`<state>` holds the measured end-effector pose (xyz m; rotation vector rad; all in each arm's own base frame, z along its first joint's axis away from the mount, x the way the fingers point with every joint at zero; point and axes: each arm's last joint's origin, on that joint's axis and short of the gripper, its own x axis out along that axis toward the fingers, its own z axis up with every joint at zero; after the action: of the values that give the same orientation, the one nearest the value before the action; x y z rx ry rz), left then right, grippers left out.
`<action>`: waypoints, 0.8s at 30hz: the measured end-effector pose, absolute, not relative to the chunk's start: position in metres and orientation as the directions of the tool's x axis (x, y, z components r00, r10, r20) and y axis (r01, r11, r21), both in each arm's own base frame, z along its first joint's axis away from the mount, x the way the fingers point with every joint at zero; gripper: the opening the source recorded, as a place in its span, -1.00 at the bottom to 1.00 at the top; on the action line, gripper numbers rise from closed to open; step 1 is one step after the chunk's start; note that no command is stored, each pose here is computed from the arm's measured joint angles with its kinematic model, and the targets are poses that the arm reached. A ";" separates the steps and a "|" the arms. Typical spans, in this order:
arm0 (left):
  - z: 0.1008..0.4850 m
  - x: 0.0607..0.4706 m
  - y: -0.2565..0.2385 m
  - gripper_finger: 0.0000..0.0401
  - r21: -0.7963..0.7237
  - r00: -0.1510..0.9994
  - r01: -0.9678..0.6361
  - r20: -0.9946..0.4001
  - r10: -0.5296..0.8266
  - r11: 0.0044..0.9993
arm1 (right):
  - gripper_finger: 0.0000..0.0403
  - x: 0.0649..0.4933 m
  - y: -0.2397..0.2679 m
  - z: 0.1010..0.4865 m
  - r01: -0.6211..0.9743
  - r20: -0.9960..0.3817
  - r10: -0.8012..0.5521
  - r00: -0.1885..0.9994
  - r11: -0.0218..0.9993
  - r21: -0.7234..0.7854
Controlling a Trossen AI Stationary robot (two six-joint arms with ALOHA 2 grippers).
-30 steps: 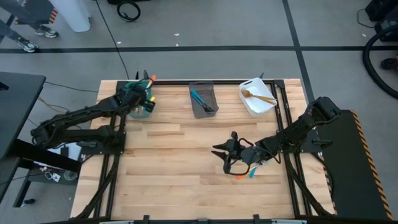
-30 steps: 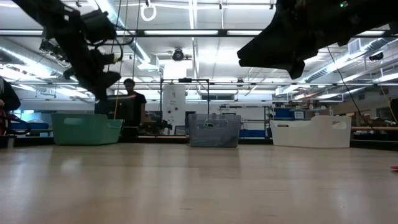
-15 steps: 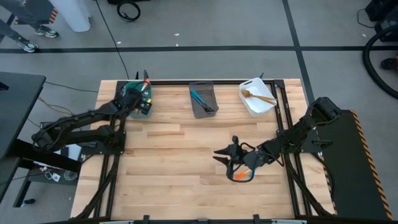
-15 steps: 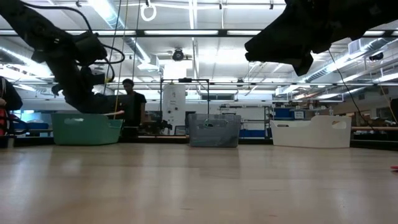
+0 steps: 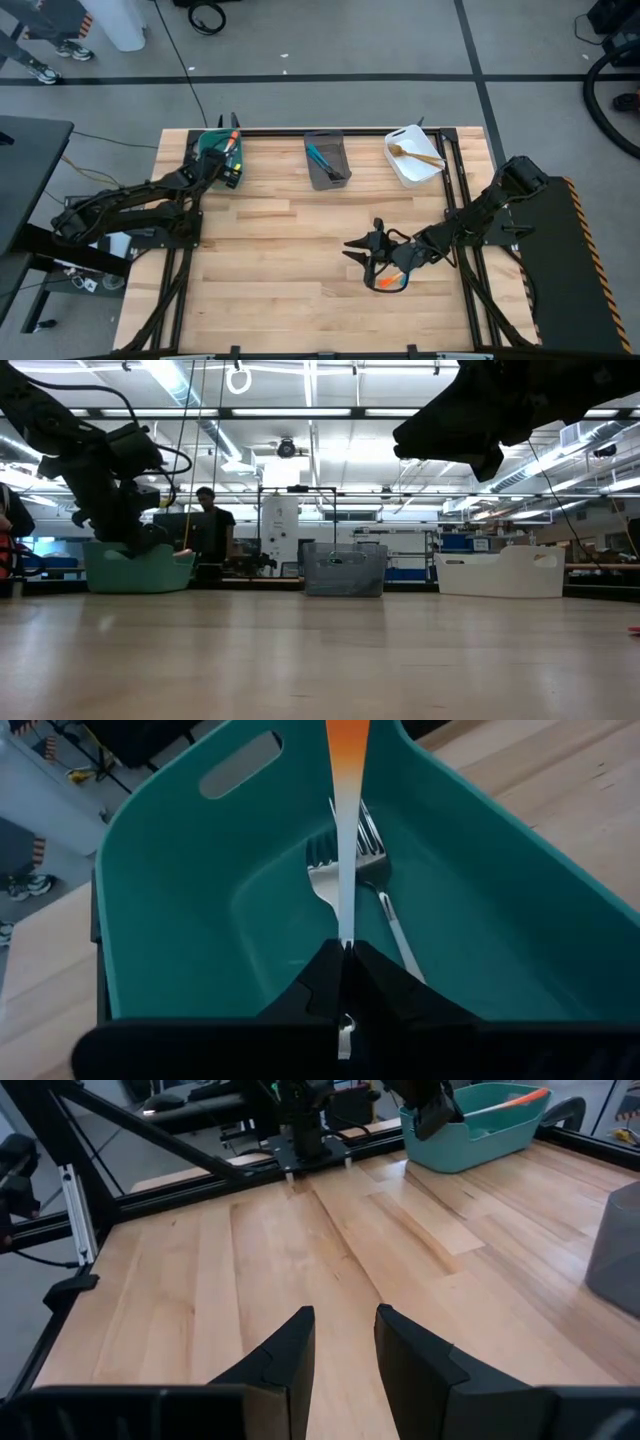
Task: Sort silverware by color (type)
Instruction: Put the left orange fork into the green bin, then put the orange fork into the green bin
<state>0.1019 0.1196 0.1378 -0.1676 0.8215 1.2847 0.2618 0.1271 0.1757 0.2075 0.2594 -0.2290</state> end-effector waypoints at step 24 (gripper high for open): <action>0.147 0.108 0.122 -0.23 0.236 0.097 -0.922 -0.628 0.772 0.307 | -0.48 0.262 0.127 0.176 0.249 -0.276 -0.196 0.941 0.953 0.172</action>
<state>0.1075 0.1220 0.1466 -0.2403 0.7529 1.2726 0.2618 0.1271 0.1757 0.2067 0.2595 -0.2289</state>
